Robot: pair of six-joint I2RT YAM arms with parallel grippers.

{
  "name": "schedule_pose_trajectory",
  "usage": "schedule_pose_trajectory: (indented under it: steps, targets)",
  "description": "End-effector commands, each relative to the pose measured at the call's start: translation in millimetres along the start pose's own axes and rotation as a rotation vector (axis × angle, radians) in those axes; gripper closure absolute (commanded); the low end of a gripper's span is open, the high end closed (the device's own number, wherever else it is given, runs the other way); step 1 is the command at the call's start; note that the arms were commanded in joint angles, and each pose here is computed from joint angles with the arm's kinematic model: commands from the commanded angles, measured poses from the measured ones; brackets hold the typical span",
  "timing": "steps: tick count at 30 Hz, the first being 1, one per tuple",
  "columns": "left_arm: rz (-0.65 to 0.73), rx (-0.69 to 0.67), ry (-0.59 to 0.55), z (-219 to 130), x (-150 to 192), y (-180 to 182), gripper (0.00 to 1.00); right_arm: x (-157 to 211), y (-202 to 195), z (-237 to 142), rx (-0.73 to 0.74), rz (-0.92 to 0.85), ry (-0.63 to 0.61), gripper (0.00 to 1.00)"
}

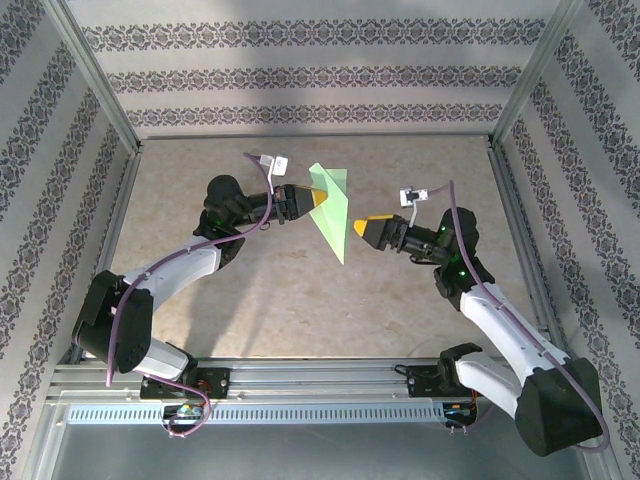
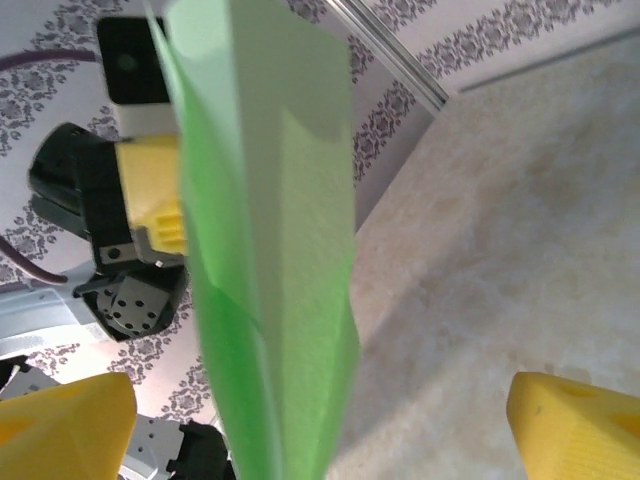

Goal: Fold a paper plane with a square sheet of paper (fold left side to right side)
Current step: Turn over the paper at the center of the table.

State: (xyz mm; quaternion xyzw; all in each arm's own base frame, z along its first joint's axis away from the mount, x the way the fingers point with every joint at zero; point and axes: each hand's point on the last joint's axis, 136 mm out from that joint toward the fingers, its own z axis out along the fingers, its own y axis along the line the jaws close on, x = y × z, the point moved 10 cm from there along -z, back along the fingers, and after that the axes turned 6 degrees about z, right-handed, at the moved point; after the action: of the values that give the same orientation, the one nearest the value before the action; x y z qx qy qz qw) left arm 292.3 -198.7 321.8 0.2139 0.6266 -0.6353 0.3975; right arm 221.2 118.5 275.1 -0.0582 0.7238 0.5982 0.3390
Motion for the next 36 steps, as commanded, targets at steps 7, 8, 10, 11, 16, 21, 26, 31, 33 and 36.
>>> schedule_pose_trajectory:
  steps: [7,8,10,11,16,21,26,31,33,36]
  targets:
    - [0.058,0.029,-0.006,4,-2,-13,1.00,6,16,17,-0.113,-0.051,0.057,0.02]
    - [0.058,0.032,-0.005,5,-2,-14,1.00,5,16,20,-0.113,-0.044,0.060,0.02]
    - [0.059,0.036,-0.005,6,-2,-14,1.00,3,16,26,-0.124,-0.031,0.067,0.05]
    - [0.056,0.038,-0.002,7,-1,-14,1.00,1,18,28,-0.134,-0.031,0.069,0.08]
    - [0.051,0.040,0.005,9,-1,-14,1.00,-9,27,34,-0.164,-0.052,0.067,0.29]
    - [0.041,0.038,0.008,10,0,-11,1.00,-14,31,31,-0.156,-0.063,0.045,0.44]
    - [0.032,0.032,0.013,11,3,-7,1.00,-19,31,29,-0.129,-0.045,0.028,0.64]
    - [0.029,-0.025,0.039,9,9,1,0.76,-19,30,28,-0.110,-0.041,0.024,0.87]
    - [0.036,-0.068,0.041,6,11,4,0.68,-17,29,27,-0.089,-0.040,0.028,0.97]
    - [0.049,-0.148,0.038,-3,14,7,0.57,-14,26,24,-0.032,-0.050,0.028,1.00]
